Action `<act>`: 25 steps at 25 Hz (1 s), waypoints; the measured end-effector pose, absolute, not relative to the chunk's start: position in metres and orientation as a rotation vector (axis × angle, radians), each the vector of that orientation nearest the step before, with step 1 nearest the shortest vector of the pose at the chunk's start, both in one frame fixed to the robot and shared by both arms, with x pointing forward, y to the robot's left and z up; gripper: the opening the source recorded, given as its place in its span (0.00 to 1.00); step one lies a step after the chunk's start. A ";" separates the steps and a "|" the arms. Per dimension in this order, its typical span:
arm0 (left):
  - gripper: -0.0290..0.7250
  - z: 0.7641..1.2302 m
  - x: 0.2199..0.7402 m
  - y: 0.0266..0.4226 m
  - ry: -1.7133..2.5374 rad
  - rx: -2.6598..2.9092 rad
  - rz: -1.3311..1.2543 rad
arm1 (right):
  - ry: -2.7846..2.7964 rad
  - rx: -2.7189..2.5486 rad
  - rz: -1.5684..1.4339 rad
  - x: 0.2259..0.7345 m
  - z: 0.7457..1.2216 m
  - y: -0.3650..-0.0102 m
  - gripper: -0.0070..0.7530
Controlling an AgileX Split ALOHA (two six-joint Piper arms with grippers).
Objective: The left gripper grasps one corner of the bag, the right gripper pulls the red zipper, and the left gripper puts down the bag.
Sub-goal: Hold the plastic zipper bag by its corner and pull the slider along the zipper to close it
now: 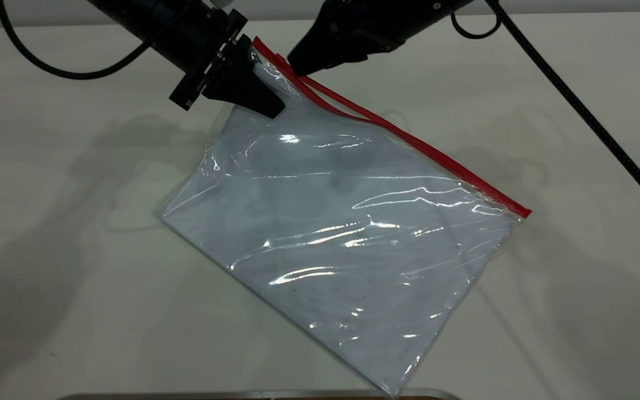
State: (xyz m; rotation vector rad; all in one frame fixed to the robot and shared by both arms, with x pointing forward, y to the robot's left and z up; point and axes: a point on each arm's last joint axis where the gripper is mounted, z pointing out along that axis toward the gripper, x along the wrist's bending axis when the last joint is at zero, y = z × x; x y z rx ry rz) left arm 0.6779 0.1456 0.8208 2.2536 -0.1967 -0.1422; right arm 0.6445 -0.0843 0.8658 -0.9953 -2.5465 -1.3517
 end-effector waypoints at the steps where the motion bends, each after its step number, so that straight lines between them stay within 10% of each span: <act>1: 0.11 0.821 0.678 0.145 -0.198 2.254 -0.141 | -2.536 -0.987 -1.359 0.644 0.867 -0.084 0.73; 15: 0.11 0.823 0.675 0.121 -0.187 2.219 -0.113 | -2.515 -0.968 -1.399 0.644 0.869 -0.082 0.69; 25: 0.11 0.823 0.676 0.120 -0.182 2.221 -0.104 | -2.564 -0.983 -1.385 0.647 0.867 -0.084 0.37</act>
